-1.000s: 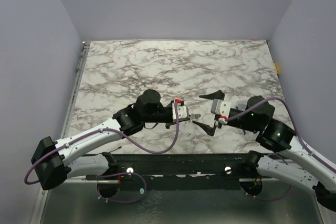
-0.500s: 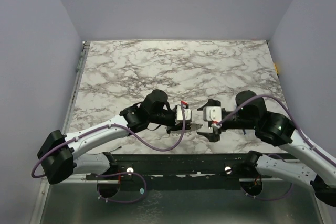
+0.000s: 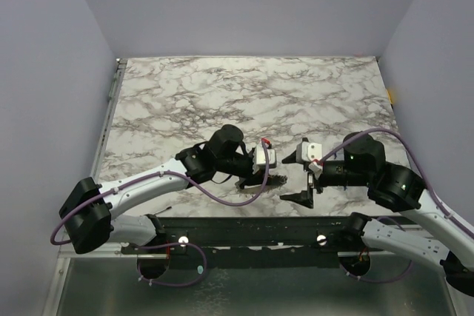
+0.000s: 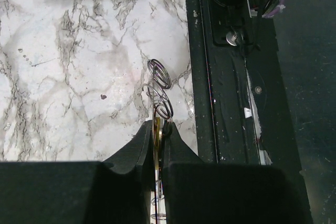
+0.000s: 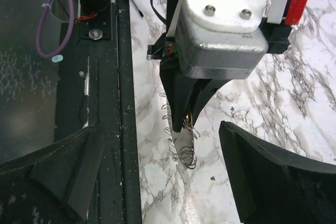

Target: Put the keys on the keyring

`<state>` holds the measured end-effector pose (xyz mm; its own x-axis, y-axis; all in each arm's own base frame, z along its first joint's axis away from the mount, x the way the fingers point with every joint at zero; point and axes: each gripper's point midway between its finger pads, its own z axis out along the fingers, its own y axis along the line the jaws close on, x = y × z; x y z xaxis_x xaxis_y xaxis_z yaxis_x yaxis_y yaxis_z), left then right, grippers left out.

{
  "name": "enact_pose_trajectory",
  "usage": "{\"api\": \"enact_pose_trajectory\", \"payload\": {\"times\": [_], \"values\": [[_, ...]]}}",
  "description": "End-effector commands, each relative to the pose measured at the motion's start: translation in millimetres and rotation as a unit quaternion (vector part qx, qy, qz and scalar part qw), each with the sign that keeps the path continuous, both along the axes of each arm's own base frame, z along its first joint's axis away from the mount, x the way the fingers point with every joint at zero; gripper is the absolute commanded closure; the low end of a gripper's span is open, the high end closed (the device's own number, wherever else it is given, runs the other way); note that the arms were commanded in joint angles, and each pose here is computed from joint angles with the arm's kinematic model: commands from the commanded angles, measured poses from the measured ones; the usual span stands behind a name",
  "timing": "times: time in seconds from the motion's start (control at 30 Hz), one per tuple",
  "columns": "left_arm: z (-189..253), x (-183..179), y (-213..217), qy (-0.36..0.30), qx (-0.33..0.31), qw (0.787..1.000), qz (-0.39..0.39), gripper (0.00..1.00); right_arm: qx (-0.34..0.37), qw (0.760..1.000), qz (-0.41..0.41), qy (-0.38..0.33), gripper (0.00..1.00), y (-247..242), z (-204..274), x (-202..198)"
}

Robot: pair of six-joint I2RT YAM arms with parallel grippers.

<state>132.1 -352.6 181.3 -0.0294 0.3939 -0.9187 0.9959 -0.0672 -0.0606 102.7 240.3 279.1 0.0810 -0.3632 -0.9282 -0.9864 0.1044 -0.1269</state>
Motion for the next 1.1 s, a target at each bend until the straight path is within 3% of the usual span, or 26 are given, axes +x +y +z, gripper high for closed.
{"api": "enact_pose_trajectory", "payload": {"times": [0.0, 0.13, 0.27, 0.43, 0.63, 0.77, 1.07], "values": [[24, -7, -2, -0.013, -0.029, 0.999, -0.021, 1.00, -0.031, 0.999, 0.016, 0.004, 0.00, -4, -23, -5], [24, -9, -2, -0.010, -0.029, 0.999, -0.026, 1.00, -0.048, 0.998, 0.017, -0.030, 0.05, -3, -34, 6], [23, -12, -3, -0.010, -0.029, 0.999, -0.032, 1.00, -0.056, 0.997, 0.015, -0.056, 0.32, 5, -38, 20], [23, -14, -3, -0.011, -0.030, 0.999, -0.035, 1.00, -0.066, 0.995, 0.010, -0.074, 0.46, 13, -46, 34], [23, -16, -3, -0.011, -0.030, 0.999, -0.040, 1.00, -0.070, 0.994, 0.006, -0.082, 0.54, 16, -54, 40], [23, -16, -3, -0.014, -0.030, 0.999, -0.039, 1.00, -0.075, 0.994, 0.004, -0.082, 0.64, 14, -57, 40], [21, -16, -3, -0.012, -0.027, 0.999, -0.038, 1.00, -0.078, 0.993, -0.003, -0.092, 0.61, 4, -57, 37]]}}
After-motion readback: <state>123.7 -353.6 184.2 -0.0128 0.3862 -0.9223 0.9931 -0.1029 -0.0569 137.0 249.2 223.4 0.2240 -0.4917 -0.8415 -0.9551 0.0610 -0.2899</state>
